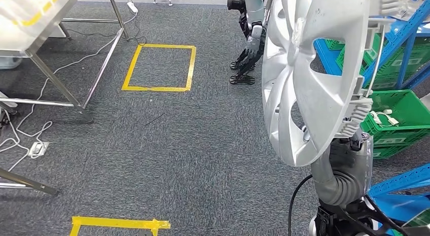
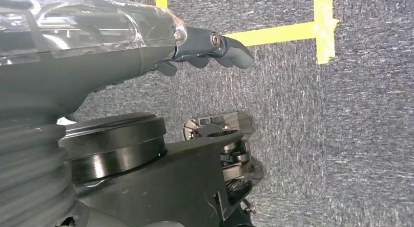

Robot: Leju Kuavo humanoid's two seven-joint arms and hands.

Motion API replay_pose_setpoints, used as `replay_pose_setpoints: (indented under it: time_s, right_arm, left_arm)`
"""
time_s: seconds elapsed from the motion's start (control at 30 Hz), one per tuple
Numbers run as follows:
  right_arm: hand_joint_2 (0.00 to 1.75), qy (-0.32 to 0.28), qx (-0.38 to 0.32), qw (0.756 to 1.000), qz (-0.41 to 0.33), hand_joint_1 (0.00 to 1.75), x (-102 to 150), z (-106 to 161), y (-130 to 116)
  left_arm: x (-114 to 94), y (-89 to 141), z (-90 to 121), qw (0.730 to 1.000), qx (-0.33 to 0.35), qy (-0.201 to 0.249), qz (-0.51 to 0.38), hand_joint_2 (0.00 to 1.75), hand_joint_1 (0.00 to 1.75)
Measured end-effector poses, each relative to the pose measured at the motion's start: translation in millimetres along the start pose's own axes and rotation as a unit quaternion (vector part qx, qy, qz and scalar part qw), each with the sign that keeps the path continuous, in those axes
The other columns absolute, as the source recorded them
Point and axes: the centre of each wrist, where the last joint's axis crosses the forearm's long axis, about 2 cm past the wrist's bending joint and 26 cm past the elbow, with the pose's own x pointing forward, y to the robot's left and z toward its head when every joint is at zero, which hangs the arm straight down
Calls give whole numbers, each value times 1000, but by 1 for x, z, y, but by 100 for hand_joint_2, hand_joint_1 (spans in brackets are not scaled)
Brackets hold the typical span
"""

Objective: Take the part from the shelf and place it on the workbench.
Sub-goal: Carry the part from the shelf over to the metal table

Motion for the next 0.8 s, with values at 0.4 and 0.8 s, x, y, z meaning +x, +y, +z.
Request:
replay_pose_setpoints:
  time_s: [0.4,0.8]
  right_arm:
    - [175,3,-2,1000,-7,175,0,0,0]
    - [175,10,-3,1000,-11,175,-2,0,0]
  left_arm:
    - [0,0,0,1000,0,0,0,175,0]
    - [0,0,0,1000,-1,0,0,175,0]
